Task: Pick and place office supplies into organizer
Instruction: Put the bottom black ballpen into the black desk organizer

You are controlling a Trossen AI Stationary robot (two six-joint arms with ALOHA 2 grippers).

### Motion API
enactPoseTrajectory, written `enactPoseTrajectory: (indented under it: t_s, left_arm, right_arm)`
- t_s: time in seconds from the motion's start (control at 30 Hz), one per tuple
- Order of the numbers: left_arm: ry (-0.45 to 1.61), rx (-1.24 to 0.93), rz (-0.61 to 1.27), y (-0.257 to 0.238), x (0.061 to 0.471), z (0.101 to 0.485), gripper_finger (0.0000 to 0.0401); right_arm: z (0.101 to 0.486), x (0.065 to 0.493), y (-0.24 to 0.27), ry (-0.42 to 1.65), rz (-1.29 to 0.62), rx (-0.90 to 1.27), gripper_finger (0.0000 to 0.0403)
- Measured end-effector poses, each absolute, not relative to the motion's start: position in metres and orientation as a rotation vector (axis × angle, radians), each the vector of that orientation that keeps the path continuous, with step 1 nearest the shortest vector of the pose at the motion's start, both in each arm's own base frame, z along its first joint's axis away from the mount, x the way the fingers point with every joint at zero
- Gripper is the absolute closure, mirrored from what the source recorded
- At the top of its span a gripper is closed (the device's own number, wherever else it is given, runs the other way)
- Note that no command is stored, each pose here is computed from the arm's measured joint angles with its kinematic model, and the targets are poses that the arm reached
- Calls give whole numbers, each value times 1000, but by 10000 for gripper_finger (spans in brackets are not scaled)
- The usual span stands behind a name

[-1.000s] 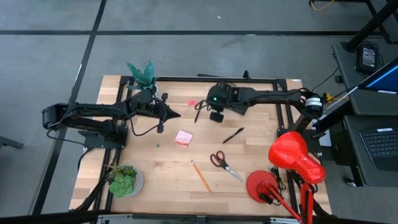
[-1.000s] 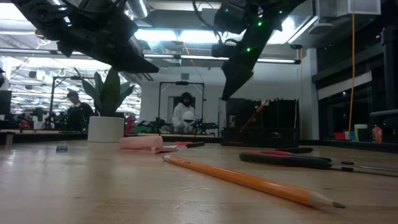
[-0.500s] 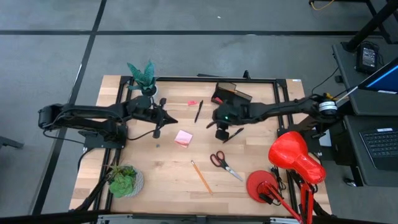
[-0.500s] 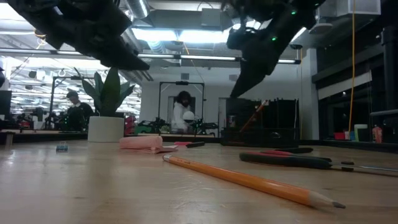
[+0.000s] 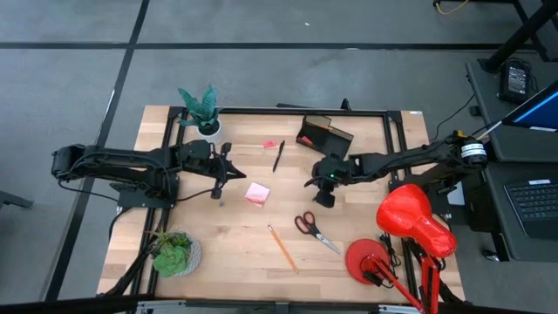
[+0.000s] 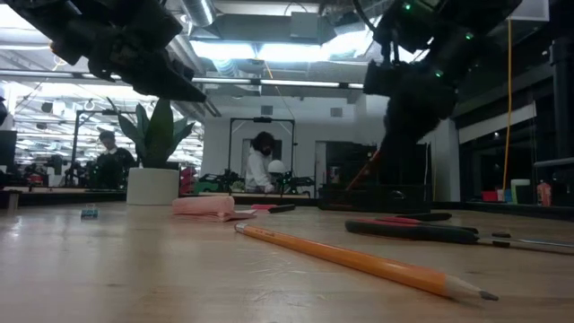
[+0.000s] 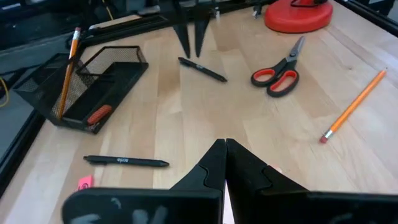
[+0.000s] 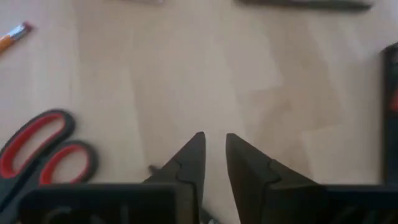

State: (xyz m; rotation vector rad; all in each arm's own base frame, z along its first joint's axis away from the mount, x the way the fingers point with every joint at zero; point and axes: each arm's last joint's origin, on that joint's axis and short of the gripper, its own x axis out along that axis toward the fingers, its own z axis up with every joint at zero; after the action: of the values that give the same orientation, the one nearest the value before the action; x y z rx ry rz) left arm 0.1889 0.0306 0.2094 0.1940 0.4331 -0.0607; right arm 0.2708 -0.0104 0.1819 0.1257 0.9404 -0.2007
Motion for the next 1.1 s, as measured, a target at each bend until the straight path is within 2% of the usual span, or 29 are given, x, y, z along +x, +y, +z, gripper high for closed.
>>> enactPoseTrajectory:
  t_s: [0.13,0.37,0.63,1.1]
  left_arm:
    - [435,196,-52,31,189,209,400]
    - [444,165,-40,31,189,209,399]
    - [444,137,-32,32,189,209,399]
    - [436,135,-30,32,189,209,398]
  right_arm:
    - [175,265,-9,1020,-175,125,336]
    - [171,257,-3,1121,-50,-69,336]
    - [165,246,-3,1256,-39,-120,336]
    - [156,249,-4,1294,-11,-157,336]
